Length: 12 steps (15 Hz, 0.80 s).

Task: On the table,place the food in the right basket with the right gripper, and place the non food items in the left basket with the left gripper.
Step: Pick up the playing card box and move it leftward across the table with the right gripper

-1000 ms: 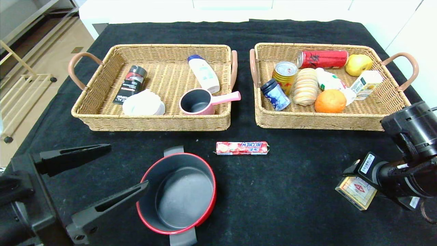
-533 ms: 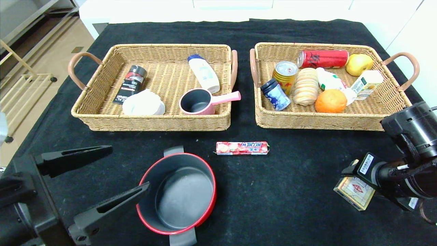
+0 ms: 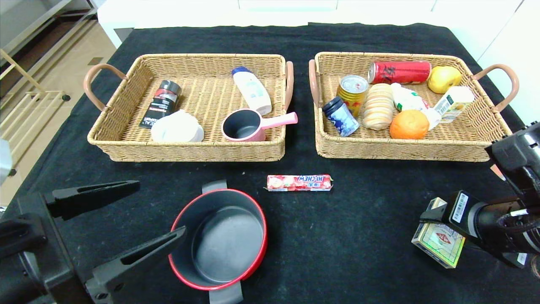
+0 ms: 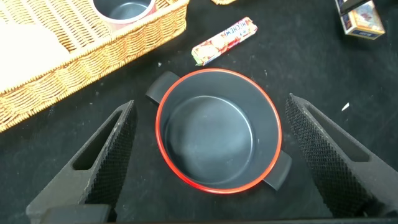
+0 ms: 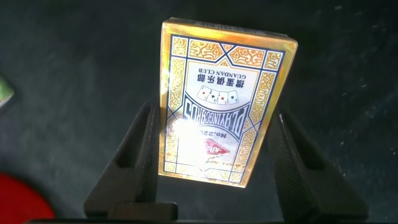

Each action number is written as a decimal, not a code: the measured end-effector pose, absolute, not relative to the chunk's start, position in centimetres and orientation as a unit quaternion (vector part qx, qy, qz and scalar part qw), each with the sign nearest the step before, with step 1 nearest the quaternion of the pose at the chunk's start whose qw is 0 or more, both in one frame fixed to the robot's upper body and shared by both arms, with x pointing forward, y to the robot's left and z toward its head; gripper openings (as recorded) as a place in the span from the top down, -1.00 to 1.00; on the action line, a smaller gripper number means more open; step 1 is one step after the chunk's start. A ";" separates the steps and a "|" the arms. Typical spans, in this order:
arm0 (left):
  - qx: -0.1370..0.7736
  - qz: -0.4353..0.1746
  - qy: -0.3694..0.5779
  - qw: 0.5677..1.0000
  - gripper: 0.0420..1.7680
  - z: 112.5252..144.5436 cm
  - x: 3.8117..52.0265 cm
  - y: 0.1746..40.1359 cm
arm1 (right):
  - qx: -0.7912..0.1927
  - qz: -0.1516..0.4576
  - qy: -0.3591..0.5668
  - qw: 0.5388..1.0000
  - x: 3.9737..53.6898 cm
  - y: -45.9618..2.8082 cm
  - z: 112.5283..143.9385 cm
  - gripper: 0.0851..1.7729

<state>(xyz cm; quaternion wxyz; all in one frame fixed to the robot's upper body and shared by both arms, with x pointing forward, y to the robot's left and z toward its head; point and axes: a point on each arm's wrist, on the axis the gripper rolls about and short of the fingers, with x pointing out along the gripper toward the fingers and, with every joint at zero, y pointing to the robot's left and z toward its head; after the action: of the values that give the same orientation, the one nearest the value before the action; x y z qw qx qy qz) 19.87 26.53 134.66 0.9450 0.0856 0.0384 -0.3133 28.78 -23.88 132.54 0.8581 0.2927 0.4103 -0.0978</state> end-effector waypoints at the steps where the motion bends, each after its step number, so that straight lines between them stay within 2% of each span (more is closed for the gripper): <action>1: 0.086 -0.313 0.039 0.945 -0.94 134.7 19.9 26.5 | 0.277 -0.091 0.410 0.864 28.4 -23.5 132.7 -0.17; 5: 0.087 -0.312 0.044 0.945 -0.94 134.4 20.1 26.4 | 0.196 -0.035 0.401 0.894 27.2 -21.3 133.2 -0.17; 12: 0.089 -0.309 0.050 0.946 -0.94 134.1 20.4 26.2 | 0.122 0.066 0.405 0.904 26.5 -15.8 134.0 -0.16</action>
<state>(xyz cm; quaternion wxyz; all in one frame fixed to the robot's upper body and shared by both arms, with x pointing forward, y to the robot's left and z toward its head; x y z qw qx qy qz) 20.42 26.24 134.14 0.9456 0.0890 0.0498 -0.3090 26.50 -15.79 133.98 0.9036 0.1225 0.4051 0.0661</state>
